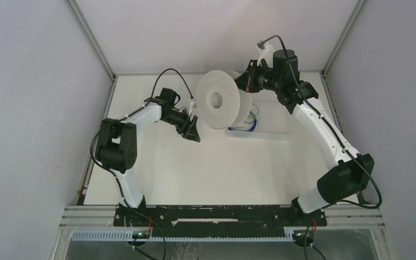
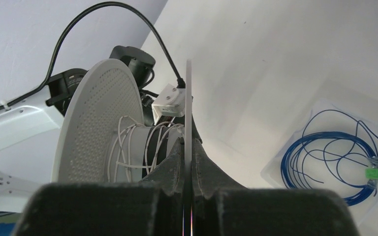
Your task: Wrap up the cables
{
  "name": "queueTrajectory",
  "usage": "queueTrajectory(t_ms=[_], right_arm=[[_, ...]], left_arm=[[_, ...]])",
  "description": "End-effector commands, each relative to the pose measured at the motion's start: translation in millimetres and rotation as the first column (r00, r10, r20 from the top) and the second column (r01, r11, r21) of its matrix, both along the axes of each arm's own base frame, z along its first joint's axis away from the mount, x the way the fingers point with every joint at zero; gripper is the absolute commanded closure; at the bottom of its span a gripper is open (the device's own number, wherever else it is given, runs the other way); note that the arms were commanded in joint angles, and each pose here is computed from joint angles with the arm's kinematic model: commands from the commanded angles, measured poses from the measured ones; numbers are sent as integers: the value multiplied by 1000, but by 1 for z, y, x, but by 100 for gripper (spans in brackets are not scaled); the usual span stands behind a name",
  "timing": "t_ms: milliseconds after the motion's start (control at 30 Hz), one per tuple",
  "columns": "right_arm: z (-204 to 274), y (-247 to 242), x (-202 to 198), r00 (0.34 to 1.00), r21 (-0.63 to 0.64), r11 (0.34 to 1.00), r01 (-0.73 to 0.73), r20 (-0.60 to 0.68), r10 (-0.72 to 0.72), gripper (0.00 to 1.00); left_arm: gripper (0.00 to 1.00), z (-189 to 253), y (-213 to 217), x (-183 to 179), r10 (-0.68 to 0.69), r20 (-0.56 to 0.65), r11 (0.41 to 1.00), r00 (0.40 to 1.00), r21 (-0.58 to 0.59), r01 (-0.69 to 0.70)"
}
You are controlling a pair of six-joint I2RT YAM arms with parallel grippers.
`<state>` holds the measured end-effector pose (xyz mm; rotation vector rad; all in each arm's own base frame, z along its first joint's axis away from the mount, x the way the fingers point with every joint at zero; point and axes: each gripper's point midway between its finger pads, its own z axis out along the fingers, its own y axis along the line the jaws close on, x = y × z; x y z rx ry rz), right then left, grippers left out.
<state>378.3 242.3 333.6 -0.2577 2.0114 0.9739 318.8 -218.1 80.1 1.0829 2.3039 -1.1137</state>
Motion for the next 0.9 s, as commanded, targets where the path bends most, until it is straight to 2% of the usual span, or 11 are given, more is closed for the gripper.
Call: queueTrajectory(t_ms=[0,133,333,567,767,867], right_arm=[[34,2,-13,996,58,997,-43,75,39,100],[37,1,-18,996,60,997,-45,84,40,100],[44,-4,-16,994,61,998,-29,104,23,100],[52,-8,-14,992,62,998,-17,123,9,100],[56,-12,-14,991,65,998,-7,130,-1,100],[58,-12,-15,991,67,998,-7,136,-2,100]], left_arm=[[30,31,-17,2,-82,41,987,996,-135,87],[31,32,-19,-1,-110,22,978,994,-174,112],[45,35,-17,-18,-165,-21,964,986,-213,157],[44,26,-13,-32,-175,-90,967,980,-204,154],[51,25,-12,-35,-183,-97,967,978,-199,161],[50,24,-11,-35,-179,-101,968,979,-194,157]])
